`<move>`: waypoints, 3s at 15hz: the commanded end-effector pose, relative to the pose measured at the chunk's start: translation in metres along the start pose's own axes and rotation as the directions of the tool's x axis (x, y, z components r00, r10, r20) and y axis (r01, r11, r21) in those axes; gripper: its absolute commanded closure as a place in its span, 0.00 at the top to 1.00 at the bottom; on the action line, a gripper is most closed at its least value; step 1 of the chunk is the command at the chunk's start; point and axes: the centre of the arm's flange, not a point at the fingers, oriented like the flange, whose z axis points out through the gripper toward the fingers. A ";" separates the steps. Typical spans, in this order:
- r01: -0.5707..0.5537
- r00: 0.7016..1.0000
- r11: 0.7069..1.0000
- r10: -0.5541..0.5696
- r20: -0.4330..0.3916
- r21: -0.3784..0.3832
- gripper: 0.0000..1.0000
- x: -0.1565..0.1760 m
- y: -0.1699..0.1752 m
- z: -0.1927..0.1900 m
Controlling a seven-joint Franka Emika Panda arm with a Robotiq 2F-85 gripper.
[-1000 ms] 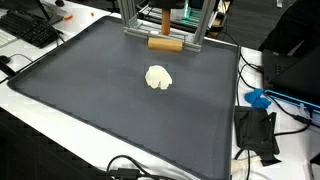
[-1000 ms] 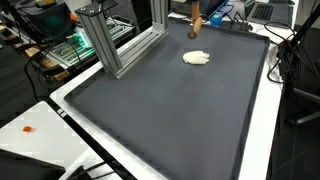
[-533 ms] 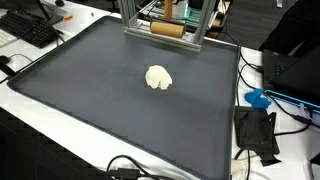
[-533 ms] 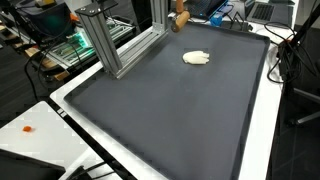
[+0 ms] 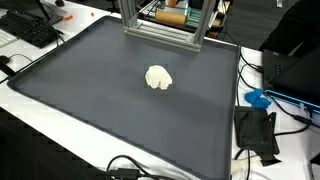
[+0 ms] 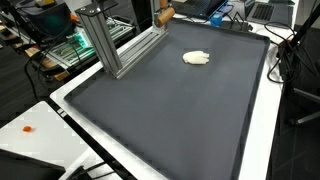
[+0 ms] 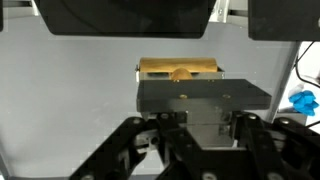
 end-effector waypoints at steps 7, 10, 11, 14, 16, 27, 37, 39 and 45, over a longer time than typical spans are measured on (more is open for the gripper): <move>-0.001 1.000 0.998 0.001 0.007 0.055 0.23 -0.052 -0.035 -0.020; 0.021 1.000 0.999 -0.022 0.017 0.043 0.23 -0.060 -0.039 -0.017; 0.023 1.000 0.999 -0.024 0.020 0.037 0.23 -0.063 -0.039 -0.017; 0.019 1.000 0.999 -0.020 0.017 0.026 0.23 -0.068 -0.035 -0.019; 0.016 1.000 1.000 -0.016 0.014 0.014 0.23 -0.070 -0.033 -0.020; 0.026 0.997 1.000 -0.025 0.067 -0.008 0.23 -0.083 -0.029 -0.003; 0.000 0.997 1.000 0.001 0.075 -0.008 0.23 -0.083 -0.029 0.010; -0.002 0.997 1.000 0.004 0.082 -0.016 0.75 -0.081 -0.027 0.008; 0.021 0.996 1.000 -0.020 0.083 -0.022 1.00 -0.073 -0.024 -0.008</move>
